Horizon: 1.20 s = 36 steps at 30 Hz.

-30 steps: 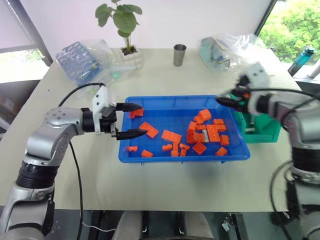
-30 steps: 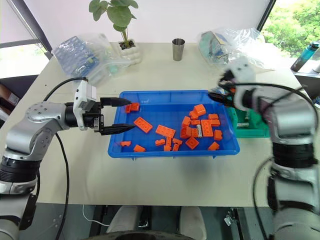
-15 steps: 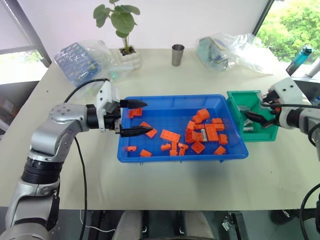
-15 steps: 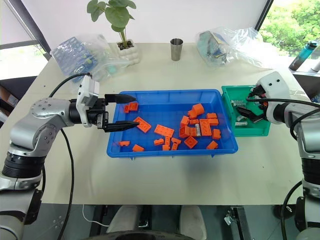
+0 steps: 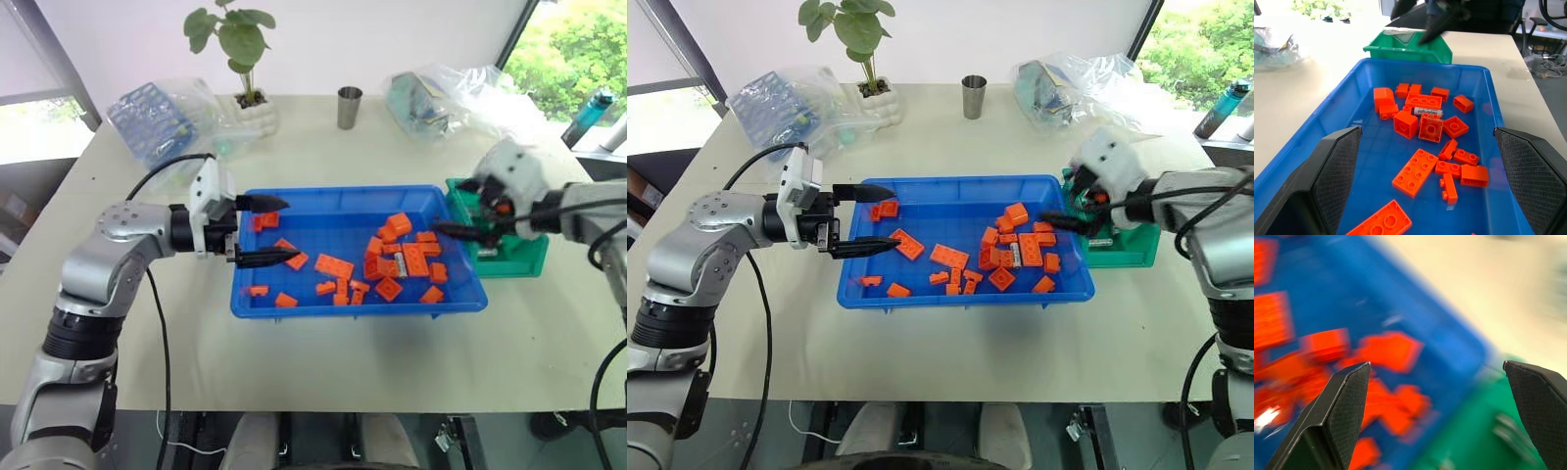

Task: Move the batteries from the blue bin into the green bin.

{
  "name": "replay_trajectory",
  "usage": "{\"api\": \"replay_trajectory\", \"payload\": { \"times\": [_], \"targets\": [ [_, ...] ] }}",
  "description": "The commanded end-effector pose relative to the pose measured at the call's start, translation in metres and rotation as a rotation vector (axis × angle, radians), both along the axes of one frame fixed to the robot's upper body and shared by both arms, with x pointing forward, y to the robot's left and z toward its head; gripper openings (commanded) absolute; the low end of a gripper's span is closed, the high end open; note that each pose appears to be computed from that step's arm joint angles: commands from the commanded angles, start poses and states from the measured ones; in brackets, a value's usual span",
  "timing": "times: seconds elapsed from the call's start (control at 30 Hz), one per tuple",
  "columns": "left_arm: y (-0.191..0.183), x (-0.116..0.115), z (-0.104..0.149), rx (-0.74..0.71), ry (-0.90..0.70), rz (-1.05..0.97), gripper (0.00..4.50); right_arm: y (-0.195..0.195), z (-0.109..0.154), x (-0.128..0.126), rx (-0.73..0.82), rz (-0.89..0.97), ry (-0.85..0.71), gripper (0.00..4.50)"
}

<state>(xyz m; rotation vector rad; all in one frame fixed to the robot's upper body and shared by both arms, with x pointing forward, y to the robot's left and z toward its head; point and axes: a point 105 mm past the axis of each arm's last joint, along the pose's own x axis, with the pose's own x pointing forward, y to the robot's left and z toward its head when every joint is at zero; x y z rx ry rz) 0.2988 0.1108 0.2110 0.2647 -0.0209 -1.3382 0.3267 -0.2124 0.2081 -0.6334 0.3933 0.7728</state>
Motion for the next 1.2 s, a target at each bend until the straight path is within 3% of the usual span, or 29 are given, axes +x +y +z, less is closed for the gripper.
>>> {"api": "replay_trajectory", "payload": {
  "times": [0.03, 0.37, 0.67, 1.2],
  "targets": [
    [-0.006, -0.002, 0.013, 0.001, -0.056, -0.031, 4.5, -0.003, -0.003, 0.001, -0.131, 0.141, 0.045, 4.46],
    [-0.001, -0.006, 0.011, -0.005, -0.059, -0.003, 4.5, 0.004, -0.036, 0.005, -0.377, 0.471, 0.128, 4.46],
    [0.002, -0.018, 0.003, 0.015, -0.035, 0.007, 4.5, 0.017, -0.053, 0.028, -0.389, 0.523, 0.159, 4.46],
    [0.008, -0.018, 0.001, 0.033, -0.04, 0.023, 4.5, 0.031, -0.077, 0.019, -0.35, 0.582, 0.24, 4.46]
  ]
}}
